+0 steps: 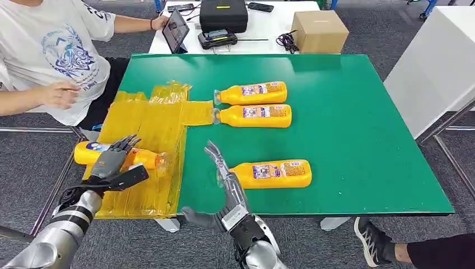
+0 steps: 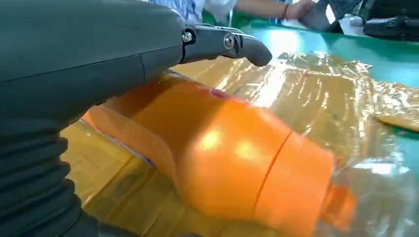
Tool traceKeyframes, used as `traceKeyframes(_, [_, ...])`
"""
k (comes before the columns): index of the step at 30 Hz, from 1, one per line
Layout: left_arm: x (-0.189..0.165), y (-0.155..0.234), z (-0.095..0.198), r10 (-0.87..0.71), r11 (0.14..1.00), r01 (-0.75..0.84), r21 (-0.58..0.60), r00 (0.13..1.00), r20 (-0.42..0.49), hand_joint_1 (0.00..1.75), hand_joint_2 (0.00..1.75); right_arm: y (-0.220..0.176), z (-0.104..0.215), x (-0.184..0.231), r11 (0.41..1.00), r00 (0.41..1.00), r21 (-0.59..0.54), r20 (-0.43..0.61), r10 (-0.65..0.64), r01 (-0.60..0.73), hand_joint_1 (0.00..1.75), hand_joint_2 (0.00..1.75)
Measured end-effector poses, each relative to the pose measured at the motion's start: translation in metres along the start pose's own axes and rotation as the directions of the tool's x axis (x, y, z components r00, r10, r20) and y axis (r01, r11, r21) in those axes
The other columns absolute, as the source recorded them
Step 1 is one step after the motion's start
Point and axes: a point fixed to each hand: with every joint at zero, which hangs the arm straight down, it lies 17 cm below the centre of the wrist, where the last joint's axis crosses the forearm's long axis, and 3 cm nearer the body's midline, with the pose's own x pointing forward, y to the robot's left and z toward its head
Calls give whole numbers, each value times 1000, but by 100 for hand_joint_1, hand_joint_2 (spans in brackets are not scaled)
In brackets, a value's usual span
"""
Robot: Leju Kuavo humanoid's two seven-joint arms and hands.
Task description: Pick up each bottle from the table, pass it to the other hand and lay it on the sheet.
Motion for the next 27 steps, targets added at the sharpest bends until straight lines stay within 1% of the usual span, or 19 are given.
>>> traceKeyframes(7, [3, -4, 1, 81, 996, -81, -34, 997, 3, 0, 0, -2, 2, -6, 1000, 1000, -5, -18, 1, -1, 0, 175])
traceKeyframes(10, [4, -10, 3, 182, 980, -181, -86, 983, 1, 0, 0, -4, 2, -10, 1000, 999, -15, -32, -4, 3, 0, 175])
traceKeyframes(16, [8, -11, 10, 365, 921, -362, -145, 931, -3, 0, 0, -7, 4, -17, 1000, 998, -26, -54, -14, 12, 0, 175])
traceKeyframes(24, [7, -5, 13, 419, 902, -416, -117, 908, -2, 0, 0, -7, 6, -23, 999, 997, -31, -70, -19, 17, 0, 175])
traceKeyframes(27, [16, 4, 14, 477, 878, -473, -74, 878, 47, 0, 0, -7, 6, -24, 999, 997, -31, -73, -22, 19, 0, 175])
